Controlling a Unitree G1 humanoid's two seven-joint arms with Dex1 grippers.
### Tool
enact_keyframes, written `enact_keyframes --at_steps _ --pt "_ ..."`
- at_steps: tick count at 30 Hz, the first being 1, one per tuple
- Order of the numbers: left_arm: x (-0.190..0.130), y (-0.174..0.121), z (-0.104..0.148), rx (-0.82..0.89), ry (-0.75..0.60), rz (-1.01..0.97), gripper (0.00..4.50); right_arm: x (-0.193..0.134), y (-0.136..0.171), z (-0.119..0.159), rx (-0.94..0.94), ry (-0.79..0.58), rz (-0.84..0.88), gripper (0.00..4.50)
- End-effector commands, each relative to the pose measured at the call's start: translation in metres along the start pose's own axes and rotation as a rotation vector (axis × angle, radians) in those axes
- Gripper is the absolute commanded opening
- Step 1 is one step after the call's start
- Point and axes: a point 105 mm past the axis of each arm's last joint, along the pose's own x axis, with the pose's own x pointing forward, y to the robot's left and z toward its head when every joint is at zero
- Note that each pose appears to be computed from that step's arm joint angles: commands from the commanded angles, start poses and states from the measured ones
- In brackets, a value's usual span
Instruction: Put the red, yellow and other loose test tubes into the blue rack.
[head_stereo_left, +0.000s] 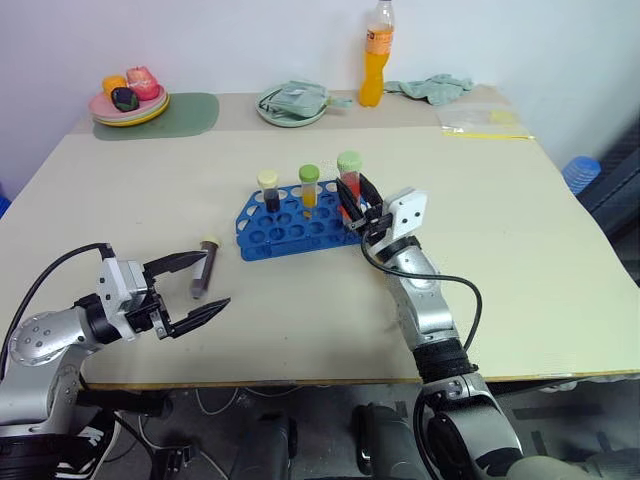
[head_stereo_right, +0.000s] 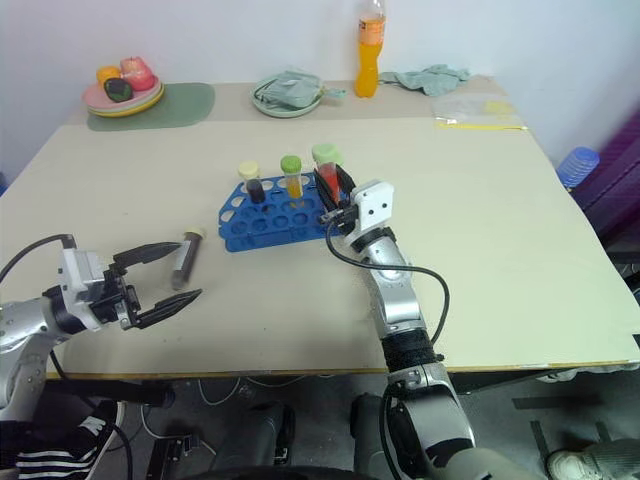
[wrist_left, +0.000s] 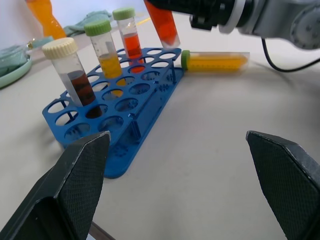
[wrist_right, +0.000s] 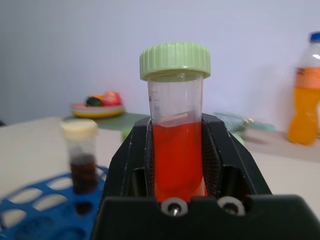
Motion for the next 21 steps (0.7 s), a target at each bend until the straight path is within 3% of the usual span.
enact_keyframes --at_steps 1,21 --pt "-0.003 0.002 0.013 0.037 -0.021 0.011 4.5 0.009 -0.007 0.015 -0.089 -0.089 -0.043 0.77" --pt "-0.004 -0.001 0.016 0.032 -0.016 0.012 4.5 0.008 0.017 -0.011 -0.055 -0.038 -0.001 0.77"
